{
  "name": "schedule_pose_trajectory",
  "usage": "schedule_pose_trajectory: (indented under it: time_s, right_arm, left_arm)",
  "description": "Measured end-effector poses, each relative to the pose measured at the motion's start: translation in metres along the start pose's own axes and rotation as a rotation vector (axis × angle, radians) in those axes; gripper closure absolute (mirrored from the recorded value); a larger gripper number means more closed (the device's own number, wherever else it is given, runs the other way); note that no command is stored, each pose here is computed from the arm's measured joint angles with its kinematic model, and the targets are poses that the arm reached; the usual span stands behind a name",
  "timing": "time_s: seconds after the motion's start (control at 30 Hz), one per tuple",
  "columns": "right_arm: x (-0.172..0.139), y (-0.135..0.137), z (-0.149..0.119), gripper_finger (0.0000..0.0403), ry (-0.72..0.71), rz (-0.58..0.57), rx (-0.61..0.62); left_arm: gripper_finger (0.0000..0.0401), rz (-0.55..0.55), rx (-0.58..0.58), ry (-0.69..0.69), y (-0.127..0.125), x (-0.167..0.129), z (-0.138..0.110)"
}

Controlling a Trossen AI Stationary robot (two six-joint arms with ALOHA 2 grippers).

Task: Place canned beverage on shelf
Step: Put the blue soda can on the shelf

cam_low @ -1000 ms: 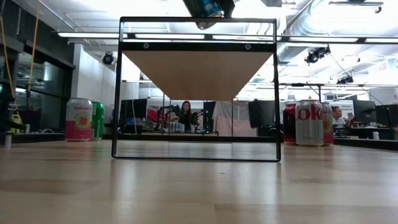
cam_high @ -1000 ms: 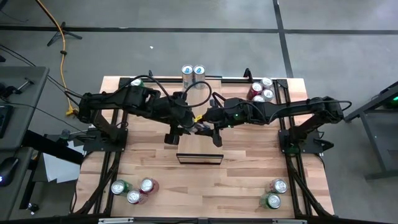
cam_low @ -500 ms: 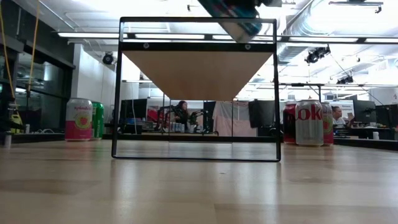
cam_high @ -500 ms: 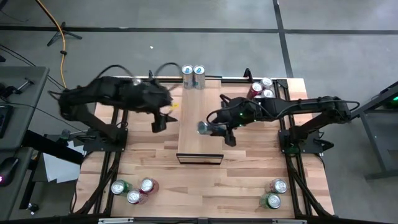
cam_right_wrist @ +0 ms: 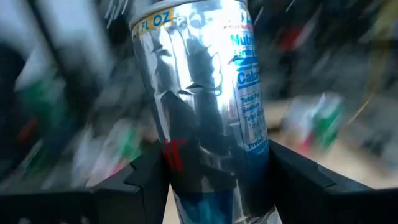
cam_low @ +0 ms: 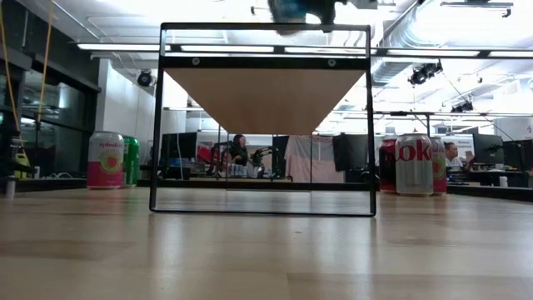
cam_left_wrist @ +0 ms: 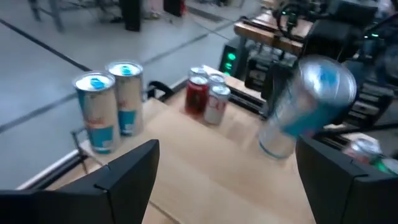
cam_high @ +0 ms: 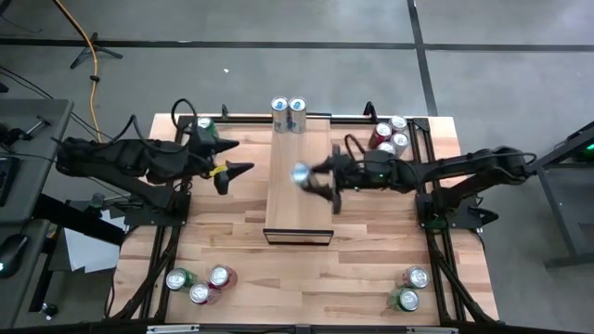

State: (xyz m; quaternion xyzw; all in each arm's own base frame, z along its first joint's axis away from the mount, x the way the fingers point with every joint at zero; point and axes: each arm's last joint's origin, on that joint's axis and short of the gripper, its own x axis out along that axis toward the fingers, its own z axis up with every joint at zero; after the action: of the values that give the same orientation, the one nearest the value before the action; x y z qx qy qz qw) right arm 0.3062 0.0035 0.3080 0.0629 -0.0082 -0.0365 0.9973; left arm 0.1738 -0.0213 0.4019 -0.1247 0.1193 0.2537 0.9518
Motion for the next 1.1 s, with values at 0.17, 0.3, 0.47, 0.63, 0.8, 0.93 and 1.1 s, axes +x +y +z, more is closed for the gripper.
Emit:
schedule_pose_trajectory:
  time_s: [0.17, 0.3, 0.47, 0.63, 0.8, 0.93, 1.1]
  right_arm:
    - [0.019, -0.022, -0.021, 0.0195, -0.183, -0.219, -0.008]
    - [0.04, -0.033, -0.037, 0.0195, -0.231, -0.248, -0.006]
    - [0.064, -0.044, -0.059, 0.0192, -0.199, -0.34, -0.004]
    - [0.075, -0.056, -0.068, 0.019, -0.185, -0.443, -0.019]
    - [0.075, -0.065, -0.067, 0.0189, -0.176, -0.469, -0.021]
    - [0.075, -0.07, -0.07, 0.0188, -0.142, -0.482, -0.005]
    - [0.075, -0.074, -0.078, 0.0187, -0.073, -0.494, 0.022]
  left_arm:
    - [0.0095, 0.032, -0.009, -0.055, -0.004, 0.006, -0.001]
    - [0.0095, 0.031, -0.015, -0.068, -0.008, 0.011, 0.0]
    - [0.0096, 0.029, -0.016, -0.068, -0.009, 0.012, 0.0]
    - [0.0096, 0.029, -0.024, -0.069, -0.008, 0.011, 0.0]
    - [0.0096, 0.029, -0.022, -0.067, -0.008, 0.011, 0.0]
    - [0.0096, 0.03, -0.021, -0.067, -0.008, 0.011, 0.0]
    - [0.0096, 0.03, -0.016, -0.067, -0.008, 0.011, 0.0]
